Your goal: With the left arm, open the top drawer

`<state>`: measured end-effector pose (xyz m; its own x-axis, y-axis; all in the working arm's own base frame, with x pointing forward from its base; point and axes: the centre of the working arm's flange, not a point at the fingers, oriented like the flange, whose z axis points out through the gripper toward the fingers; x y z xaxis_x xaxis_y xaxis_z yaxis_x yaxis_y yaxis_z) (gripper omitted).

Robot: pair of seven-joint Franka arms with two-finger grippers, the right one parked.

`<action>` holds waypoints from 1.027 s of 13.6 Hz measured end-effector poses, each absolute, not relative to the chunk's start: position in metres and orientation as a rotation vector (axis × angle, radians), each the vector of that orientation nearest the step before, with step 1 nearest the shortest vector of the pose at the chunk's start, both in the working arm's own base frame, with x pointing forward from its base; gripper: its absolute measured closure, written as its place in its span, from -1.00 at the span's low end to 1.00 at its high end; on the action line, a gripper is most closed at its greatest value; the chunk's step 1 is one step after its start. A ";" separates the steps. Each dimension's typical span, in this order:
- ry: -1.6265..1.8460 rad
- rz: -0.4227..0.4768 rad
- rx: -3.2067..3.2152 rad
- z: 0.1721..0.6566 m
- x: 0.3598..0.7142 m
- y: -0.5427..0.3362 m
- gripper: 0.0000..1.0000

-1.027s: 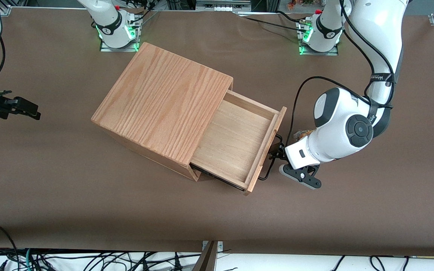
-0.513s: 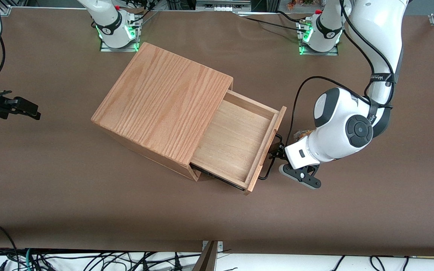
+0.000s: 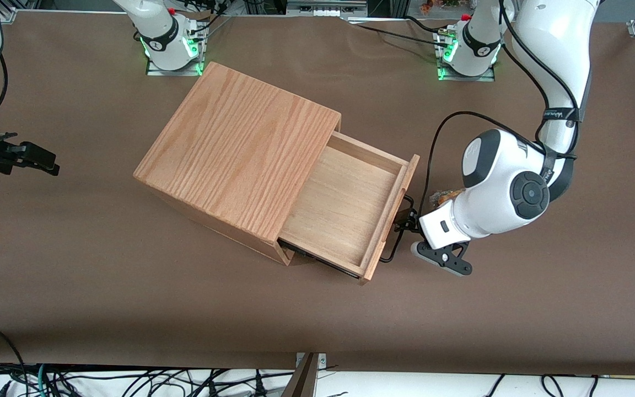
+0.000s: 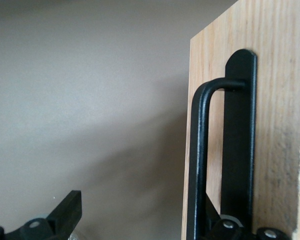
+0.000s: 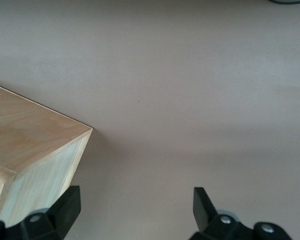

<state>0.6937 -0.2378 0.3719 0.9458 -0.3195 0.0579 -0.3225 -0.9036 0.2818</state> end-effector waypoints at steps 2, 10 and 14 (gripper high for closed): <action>-0.449 0.010 2.798 0.379 0.695 -0.233 -1.00; -0.408 -0.025 2.785 0.440 0.691 -0.203 -1.00; -0.346 -0.033 2.839 0.509 0.677 -0.134 -1.00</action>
<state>0.6772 -0.1336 0.5085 0.9710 -0.2387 0.0112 -0.2323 -0.9320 0.2782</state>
